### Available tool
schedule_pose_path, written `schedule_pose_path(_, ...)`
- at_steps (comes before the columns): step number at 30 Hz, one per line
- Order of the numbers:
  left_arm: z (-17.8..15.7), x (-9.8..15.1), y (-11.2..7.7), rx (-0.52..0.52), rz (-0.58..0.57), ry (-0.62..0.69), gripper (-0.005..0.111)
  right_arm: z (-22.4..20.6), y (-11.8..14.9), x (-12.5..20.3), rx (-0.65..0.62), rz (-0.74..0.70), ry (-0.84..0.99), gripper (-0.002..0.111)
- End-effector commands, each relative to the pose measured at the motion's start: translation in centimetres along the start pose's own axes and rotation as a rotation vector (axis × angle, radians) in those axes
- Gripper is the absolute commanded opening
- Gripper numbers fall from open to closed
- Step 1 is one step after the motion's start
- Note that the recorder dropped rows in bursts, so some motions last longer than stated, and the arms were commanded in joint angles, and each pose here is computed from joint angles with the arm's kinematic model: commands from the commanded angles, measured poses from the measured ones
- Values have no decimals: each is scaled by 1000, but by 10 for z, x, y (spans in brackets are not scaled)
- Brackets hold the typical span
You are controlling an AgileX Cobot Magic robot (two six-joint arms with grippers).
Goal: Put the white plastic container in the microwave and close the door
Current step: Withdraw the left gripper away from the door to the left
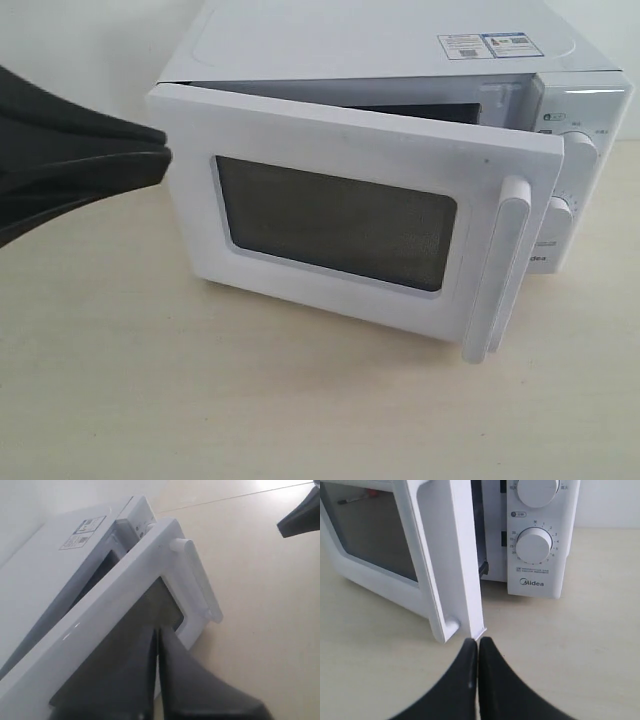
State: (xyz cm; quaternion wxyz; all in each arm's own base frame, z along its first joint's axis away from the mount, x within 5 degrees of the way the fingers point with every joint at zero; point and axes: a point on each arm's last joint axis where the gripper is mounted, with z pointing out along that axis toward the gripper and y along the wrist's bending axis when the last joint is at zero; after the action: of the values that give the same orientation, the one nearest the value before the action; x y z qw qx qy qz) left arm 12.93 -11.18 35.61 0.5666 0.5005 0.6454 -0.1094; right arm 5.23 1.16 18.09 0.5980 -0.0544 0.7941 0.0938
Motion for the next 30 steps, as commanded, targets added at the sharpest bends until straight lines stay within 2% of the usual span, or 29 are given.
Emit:
schedule_pose_path(1,-26,2,-15,50,19,-20,4,0,0,-1,4,-7,-9,0)
schedule_pose_path(6,-48,13,-30,97,120,30,4,-1,0,-8,3,-57,-86,0)
schedule_pose_path(11,-59,35,-35,25,200,106,4,-3,2,-23,-13,-76,-256,0)
schedule_pose_path(16,-68,38,-37,-77,200,28,4,-15,6,-49,-48,-66,-575,0)
schedule_pose_path(19,-71,39,-37,-115,143,-7,4,-35,9,-71,-121,29,-897,0)
schedule_pose_path(21,-71,41,-38,-116,141,-7,4,-44,9,-77,-168,84,-1006,0)
schedule_pose_path(24,-70,41,-38,-120,139,-9,4,-59,11,-100,-205,128,-1060,0)
schedule_pose_path(28,-71,39,-35,-146,141,-30,4,-83,14,-133,-202,119,-1075,0)
schedule_pose_path(30,-71,38,-34,-158,140,-40,4,-92,15,-150,-212,164,-1023,0)
